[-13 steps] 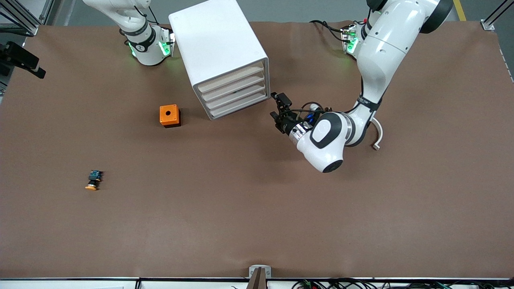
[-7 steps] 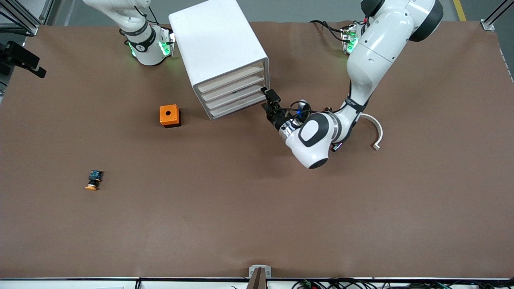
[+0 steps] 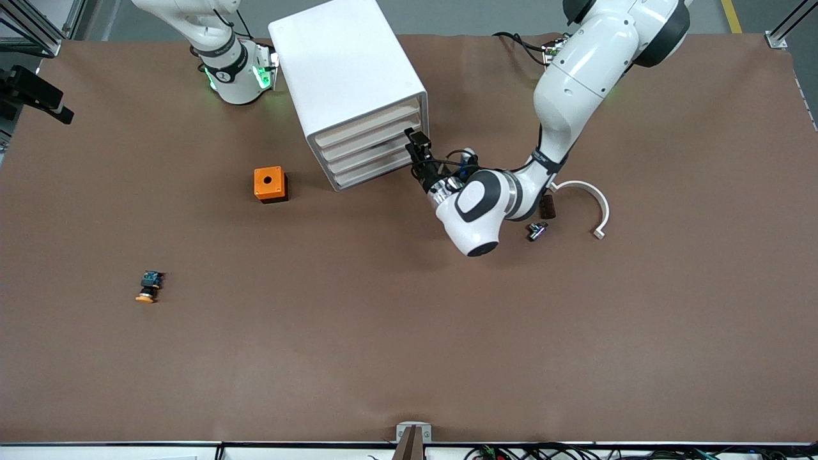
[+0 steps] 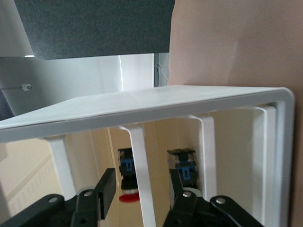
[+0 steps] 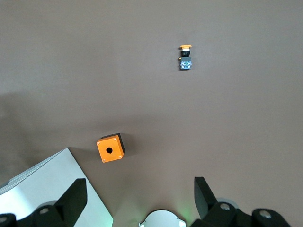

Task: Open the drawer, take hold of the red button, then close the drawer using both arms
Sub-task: 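Grasp the drawer handle with the left gripper, then pull the drawer open with the left gripper while the right gripper rises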

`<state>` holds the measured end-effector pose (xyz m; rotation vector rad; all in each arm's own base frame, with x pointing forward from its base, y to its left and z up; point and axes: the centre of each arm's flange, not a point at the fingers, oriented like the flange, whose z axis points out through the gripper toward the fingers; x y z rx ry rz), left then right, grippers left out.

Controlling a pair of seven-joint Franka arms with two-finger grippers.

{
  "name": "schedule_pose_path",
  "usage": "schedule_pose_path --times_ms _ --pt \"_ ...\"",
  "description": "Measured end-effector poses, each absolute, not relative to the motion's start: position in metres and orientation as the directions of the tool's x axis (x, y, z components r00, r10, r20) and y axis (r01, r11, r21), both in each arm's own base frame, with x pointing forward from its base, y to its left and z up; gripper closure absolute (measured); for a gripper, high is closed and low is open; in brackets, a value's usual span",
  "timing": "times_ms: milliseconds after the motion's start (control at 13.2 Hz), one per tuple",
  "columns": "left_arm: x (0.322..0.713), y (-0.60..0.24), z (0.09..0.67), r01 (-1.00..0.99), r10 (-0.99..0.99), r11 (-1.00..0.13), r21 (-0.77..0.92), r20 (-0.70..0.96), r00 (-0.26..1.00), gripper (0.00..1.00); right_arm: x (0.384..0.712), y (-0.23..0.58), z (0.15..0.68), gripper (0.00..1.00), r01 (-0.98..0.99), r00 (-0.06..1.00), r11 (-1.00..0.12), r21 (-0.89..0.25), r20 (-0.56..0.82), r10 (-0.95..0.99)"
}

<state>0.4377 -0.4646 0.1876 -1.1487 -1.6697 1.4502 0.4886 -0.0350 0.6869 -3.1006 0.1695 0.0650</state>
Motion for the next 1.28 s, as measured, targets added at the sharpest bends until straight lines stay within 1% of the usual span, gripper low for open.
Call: schedule_pose_path --times_ms 302,528,604,679,755,906,981,1283 --pt "0.409 -0.484 0.182 0.182 0.931 0.003 -0.983 -0.064 -0.360 0.47 0.489 -0.035 0.687 0.00 -0.110 0.993 -0.993 -0.033 -0.043 -0.108" --pt "0.392 -0.488 0.176 0.153 0.943 0.007 -0.988 -0.045 -0.330 0.50 0.489 -0.035 0.687 0.00 -0.110 0.993 -0.993 -0.033 -0.043 -0.108" --pt "0.388 -0.489 0.174 0.148 0.945 0.008 -0.989 -0.040 -0.324 0.59 0.489 -0.035 0.687 0.00 -0.110 0.993 -0.993 -0.033 -0.043 -0.108" --pt "0.387 -0.489 0.174 0.145 0.946 0.008 -0.989 -0.039 -0.321 0.66 0.489 -0.035 0.687 0.00 -0.110 0.993 -0.993 -0.033 -0.042 -0.108" --pt "0.386 -0.489 0.174 0.144 0.946 0.008 -0.990 -0.039 -0.320 0.68 0.489 -0.035 0.687 0.00 -0.110 0.993 -0.993 -0.033 -0.041 -0.108" --pt "0.387 -0.489 0.174 0.144 0.946 0.009 -0.990 -0.039 -0.321 0.89 0.489 -0.035 0.688 0.00 -0.110 0.993 -0.993 -0.034 -0.040 -0.109" --pt "0.387 -0.488 0.174 0.141 0.946 0.018 -0.990 -0.029 -0.323 0.93 0.489 -0.035 0.688 0.00 -0.111 0.993 -0.993 -0.034 -0.039 -0.109" --pt "0.394 -0.483 0.174 0.139 0.942 0.025 -0.990 -0.023 -0.336 0.93 0.490 -0.037 0.687 0.00 -0.113 0.993 -0.993 -0.017 -0.037 -0.112"
